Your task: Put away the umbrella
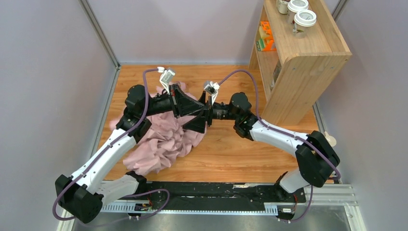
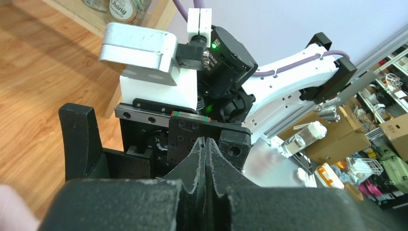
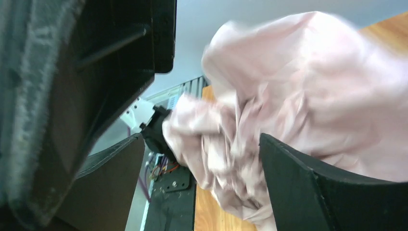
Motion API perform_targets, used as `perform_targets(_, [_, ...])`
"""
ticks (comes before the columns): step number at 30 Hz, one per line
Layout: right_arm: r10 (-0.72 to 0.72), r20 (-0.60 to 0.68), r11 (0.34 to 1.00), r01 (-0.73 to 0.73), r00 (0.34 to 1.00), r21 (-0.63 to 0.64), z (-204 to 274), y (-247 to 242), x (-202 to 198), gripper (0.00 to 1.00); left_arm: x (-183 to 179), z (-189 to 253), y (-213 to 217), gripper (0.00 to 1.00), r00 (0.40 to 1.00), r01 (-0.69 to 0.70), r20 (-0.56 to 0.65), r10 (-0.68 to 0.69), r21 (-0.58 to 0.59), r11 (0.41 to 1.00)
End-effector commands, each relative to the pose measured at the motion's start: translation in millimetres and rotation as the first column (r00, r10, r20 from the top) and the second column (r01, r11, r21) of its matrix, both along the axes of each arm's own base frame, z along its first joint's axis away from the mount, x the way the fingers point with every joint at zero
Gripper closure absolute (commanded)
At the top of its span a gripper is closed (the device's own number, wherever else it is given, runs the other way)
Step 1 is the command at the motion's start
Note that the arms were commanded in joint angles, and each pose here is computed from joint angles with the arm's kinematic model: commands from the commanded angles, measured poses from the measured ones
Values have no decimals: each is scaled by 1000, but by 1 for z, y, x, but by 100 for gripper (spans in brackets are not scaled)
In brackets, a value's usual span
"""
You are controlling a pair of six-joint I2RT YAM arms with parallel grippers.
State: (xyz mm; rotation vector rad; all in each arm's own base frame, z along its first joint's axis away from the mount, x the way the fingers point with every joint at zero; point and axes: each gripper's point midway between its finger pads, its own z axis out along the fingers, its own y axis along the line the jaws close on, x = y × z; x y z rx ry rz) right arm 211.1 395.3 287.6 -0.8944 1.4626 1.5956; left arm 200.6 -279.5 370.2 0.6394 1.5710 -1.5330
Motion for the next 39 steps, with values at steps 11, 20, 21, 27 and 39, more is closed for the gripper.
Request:
perform_targets(11, [-760,130,459,667,637,-587,-108,-153,60,0,39,-76,113,44,719,-511,-35,694,649,563])
perform_targets(20, [-369,-417,891,189,830,-413,-134,-33,-16,7,18,-105,120,63,702,-542,-75,708,588,601])
perform_targets(21, [-355,-459,897,158,814,-414,-137,-16,-17,7,19,-96,121,63,703,-574,-52,709,546,610])
perform_targets(27, [-311,-470,876,57,826,-479,-170,46,2,8,-12,-60,147,56,692,-681,43,721,372,631])
perform_targets(39, [-234,-281,618,-81,931,-782,-231,57,-23,0,-37,-49,156,55,713,-671,57,698,341,658])
